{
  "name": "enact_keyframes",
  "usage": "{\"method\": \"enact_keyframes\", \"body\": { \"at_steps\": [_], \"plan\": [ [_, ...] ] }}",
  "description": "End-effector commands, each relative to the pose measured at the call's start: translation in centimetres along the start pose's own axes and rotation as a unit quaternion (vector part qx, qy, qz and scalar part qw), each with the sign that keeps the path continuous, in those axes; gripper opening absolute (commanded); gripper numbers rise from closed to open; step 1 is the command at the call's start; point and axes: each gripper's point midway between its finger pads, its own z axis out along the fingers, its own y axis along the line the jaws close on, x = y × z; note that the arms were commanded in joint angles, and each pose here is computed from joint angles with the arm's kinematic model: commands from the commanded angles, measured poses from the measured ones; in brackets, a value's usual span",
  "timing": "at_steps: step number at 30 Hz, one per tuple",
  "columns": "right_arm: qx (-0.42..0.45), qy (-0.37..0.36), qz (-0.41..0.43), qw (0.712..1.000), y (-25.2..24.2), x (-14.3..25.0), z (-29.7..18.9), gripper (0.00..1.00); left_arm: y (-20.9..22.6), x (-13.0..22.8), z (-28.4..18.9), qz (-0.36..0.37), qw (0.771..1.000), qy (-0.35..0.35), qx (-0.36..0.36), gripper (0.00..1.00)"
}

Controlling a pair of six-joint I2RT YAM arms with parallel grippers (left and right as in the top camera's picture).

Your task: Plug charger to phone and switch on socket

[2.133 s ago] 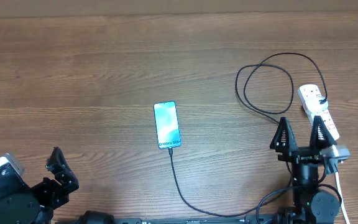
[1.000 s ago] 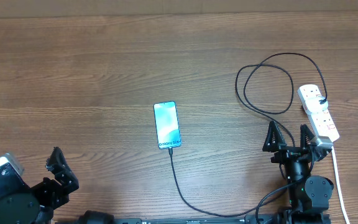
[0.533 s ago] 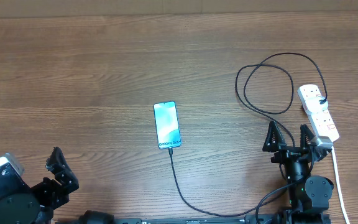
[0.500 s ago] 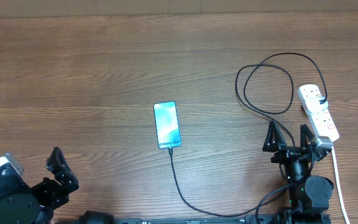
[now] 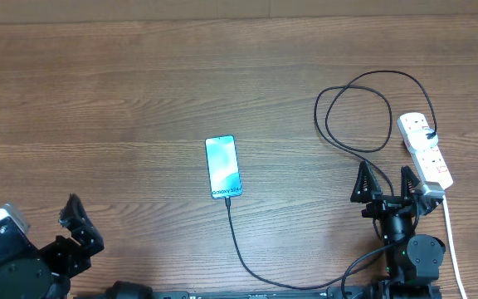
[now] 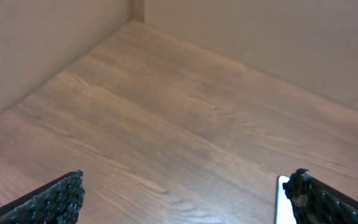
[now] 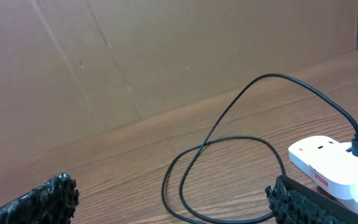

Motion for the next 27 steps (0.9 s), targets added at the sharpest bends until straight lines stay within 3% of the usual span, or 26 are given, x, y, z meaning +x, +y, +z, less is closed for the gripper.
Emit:
{"method": "enact_keyframes", "body": {
  "at_steps": [1, 11, 16, 22, 27],
  "plan": [
    [-0.002, 0.000, -0.004, 1.000, 0.0, 0.3, 0.0, 1.00, -0.9, 0.9, 0.9, 0.009, 1.000, 0.011, 0.016, 1.00],
    [-0.002, 0.000, -0.004, 1.000, 0.0, 0.3, 0.0, 1.00, -2.0, 11.6, 6.8, -0.003, 0.995, 0.079, 0.060, 1.00],
    [-0.002, 0.000, -0.004, 1.000, 0.0, 0.3, 0.0, 1.00, -3.5, 16.3, 11.0, -0.020, 0.992, 0.065, 0.106, 0.99],
    [-0.002, 0.000, -0.004, 1.000, 0.0, 0.3, 0.0, 1.00, -6.7, 19.3, 14.4, -0.043, 0.980, 0.024, 0.195, 1.00],
    [-0.002, 0.000, -0.004, 1.000, 0.0, 0.3, 0.0, 1.00, -7.1, 19.1, 15.5, -0.037, 0.978, -0.020, 0.206, 1.00]
  ]
}}
